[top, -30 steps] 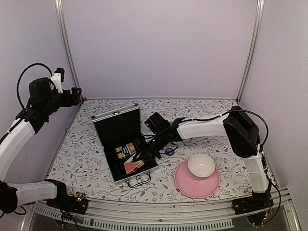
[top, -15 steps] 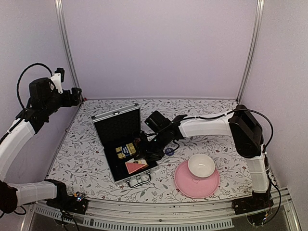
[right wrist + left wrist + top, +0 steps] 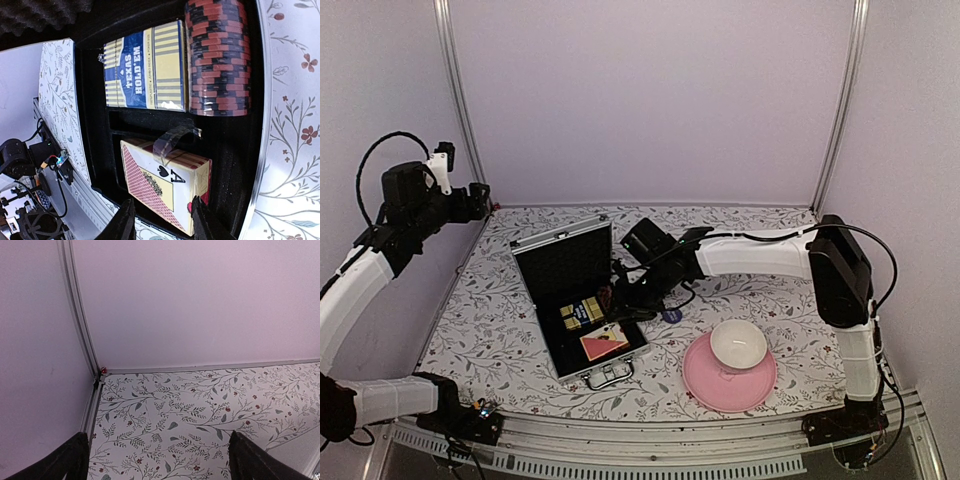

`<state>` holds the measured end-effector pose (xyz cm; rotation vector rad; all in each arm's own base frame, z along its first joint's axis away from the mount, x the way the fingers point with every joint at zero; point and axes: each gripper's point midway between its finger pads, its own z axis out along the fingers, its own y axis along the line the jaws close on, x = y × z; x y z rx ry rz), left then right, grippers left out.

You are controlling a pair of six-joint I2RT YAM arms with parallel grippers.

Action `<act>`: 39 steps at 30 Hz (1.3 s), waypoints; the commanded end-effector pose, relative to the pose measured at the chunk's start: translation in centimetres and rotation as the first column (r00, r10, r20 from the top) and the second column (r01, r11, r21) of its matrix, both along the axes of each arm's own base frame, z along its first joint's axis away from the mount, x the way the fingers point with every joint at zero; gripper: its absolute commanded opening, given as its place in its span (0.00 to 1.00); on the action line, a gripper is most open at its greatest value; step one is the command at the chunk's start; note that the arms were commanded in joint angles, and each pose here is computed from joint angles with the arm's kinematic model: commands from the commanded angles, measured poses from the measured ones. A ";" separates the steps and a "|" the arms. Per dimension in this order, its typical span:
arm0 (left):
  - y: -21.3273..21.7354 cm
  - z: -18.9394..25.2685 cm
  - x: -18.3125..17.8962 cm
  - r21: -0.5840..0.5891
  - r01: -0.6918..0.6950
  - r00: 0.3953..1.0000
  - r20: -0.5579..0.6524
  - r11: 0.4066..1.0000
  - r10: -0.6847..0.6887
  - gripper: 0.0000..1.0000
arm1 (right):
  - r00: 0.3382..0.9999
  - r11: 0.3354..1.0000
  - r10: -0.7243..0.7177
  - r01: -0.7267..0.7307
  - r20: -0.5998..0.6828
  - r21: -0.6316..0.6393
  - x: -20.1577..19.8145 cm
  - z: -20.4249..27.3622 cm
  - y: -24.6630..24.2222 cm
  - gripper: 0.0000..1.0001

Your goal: Pack up texas hold em set

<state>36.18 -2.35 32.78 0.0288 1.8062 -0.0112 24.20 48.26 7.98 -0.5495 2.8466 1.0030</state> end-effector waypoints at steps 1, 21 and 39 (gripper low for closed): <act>0.3 -0.5 0.2 0.017 -0.010 1.000 -0.008 1.000 0.010 0.97 | 1.000 1.000 0.013 -0.013 0.019 -0.012 -0.1 0.4 -0.2 0.36; 0.3 -0.6 0.3 0.017 -0.011 1.000 -0.012 1.000 0.011 0.97 | 1.000 0.997 0.010 -0.011 -0.007 -0.083 -1.1 -2.5 -1.2 0.28; 0.4 -0.6 0.3 0.018 -0.012 1.000 -0.012 1.000 0.013 0.97 | 1.000 0.996 0.020 -0.022 -0.022 -0.091 -1.6 -3.5 -1.1 0.20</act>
